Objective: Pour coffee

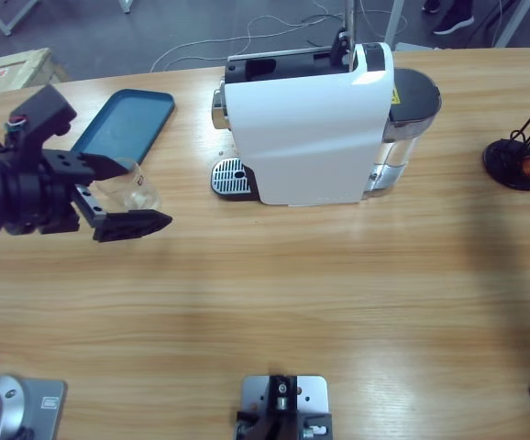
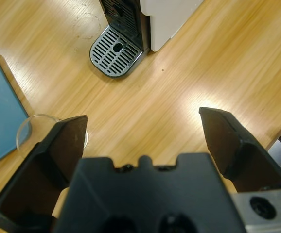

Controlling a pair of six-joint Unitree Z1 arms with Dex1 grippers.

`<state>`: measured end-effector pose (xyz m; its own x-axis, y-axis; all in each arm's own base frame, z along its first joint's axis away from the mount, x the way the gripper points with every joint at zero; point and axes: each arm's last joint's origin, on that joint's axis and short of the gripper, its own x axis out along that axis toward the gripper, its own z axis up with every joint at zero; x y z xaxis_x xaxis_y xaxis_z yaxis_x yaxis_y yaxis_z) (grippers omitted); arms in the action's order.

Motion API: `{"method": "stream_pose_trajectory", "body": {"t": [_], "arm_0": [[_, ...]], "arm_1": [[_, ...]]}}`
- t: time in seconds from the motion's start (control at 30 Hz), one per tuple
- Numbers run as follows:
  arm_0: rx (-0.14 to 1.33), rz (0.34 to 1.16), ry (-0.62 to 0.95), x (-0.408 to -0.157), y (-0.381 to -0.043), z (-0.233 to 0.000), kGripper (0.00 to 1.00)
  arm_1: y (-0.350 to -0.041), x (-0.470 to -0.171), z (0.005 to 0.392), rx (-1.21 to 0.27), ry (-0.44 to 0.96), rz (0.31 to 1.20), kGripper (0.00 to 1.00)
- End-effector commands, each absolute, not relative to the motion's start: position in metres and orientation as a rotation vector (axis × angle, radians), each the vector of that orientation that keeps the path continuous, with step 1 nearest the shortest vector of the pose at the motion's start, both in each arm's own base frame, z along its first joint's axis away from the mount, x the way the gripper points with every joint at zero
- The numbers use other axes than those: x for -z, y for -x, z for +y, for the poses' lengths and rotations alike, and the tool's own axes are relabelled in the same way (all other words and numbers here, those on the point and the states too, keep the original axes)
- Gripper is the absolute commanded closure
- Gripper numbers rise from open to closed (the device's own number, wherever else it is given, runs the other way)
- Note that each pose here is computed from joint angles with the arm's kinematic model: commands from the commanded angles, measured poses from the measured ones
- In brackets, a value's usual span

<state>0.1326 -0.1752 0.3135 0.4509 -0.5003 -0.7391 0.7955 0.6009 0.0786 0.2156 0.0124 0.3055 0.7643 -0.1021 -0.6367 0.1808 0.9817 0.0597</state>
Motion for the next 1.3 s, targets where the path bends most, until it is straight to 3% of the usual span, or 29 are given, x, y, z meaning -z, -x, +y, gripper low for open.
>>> {"method": "stream_pose_trajectory", "body": {"t": [0.03,0.13,0.23,0.43,0.57,0.7,0.83,1.03,1.3], "arm_0": [[0.837,0.747,-0.453,-0.307,-0.127,-0.171,0.013],[0.838,0.744,-0.452,-0.307,-0.127,-0.172,0.013],[0.834,0.739,-0.452,-0.307,-0.127,-0.172,0.013],[0.813,0.7,-0.451,-0.314,-0.124,-0.165,0.013],[0.81,0.677,-0.445,-0.32,-0.123,-0.161,0.004],[0.788,0.656,-0.438,-0.325,-0.124,-0.151,0.004],[0.77,0.643,-0.43,-0.328,-0.124,-0.142,0.007],[0.757,0.627,-0.421,-0.33,-0.121,-0.135,0.009],[0.748,0.634,-0.413,-0.328,-0.12,-0.132,0.009]], "arm_1": [[-0.192,-0.33,0.01,0.155,-0.124,0.592,1.0],[-0.175,-0.348,0.016,0.086,-0.134,0.545,1.0],[-0.158,-0.361,0.037,-0.142,-0.086,0.541,1.0],[-0.153,-0.354,0.128,-0.711,0.315,0.586,1.0],[-0.168,-0.369,0.187,-0.902,0.535,0.569,1.0],[-0.193,-0.397,0.242,-1.058,0.69,0.48,1.0],[-0.218,-0.411,0.291,-1.132,0.736,0.457,1.0],[-0.242,-0.394,0.332,-1.179,0.734,0.481,1.0],[-0.278,-0.364,0.347,-0.962,0.831,0.526,1.0]]}}
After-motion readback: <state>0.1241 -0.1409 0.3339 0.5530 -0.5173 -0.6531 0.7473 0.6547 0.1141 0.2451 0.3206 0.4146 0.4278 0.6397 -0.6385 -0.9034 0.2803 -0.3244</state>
